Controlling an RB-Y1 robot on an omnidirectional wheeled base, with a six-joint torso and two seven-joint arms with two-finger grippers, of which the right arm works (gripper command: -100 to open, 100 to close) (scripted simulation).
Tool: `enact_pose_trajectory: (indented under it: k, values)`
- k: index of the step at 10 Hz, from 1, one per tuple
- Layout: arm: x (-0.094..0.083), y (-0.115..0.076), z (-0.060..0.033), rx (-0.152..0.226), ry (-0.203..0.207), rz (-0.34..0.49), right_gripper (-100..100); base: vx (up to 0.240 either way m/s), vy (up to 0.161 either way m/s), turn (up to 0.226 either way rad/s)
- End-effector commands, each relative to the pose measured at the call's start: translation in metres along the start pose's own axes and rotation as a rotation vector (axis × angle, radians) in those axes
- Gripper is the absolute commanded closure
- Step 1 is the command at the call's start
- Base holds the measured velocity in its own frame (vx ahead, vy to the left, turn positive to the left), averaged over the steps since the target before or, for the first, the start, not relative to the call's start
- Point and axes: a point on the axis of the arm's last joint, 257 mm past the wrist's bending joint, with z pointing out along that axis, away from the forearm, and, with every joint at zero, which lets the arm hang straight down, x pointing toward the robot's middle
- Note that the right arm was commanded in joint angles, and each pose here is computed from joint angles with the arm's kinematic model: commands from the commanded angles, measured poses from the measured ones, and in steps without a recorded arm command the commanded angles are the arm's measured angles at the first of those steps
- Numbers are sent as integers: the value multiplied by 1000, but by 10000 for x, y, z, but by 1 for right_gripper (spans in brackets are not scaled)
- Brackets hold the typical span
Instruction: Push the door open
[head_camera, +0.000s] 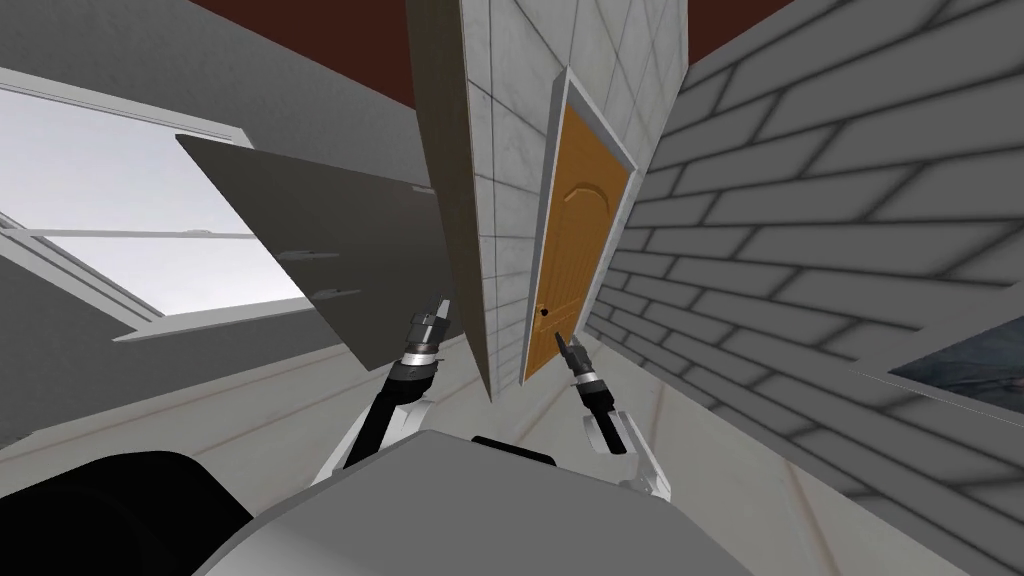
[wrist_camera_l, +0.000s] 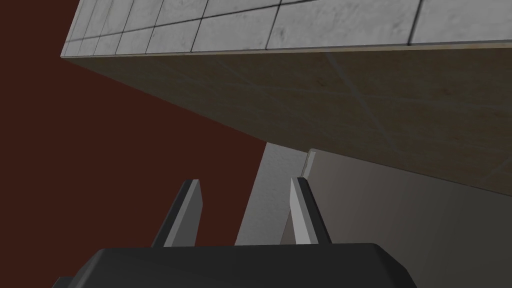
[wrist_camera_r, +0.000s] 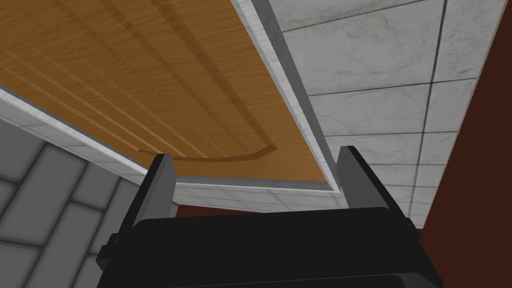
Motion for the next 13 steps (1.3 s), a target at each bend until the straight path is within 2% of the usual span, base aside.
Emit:
enact_pose_trajectory:
  k: [1, 11, 13]
  values:
    - [112, -20, 36, 0, 25, -33, -100, 27, -117, 125]
    - [832, -92, 191, -20, 186, -235, -100, 42, -147, 130]
    - [1035, -84, 226, -33, 230, -287, -100, 65, -172, 165]
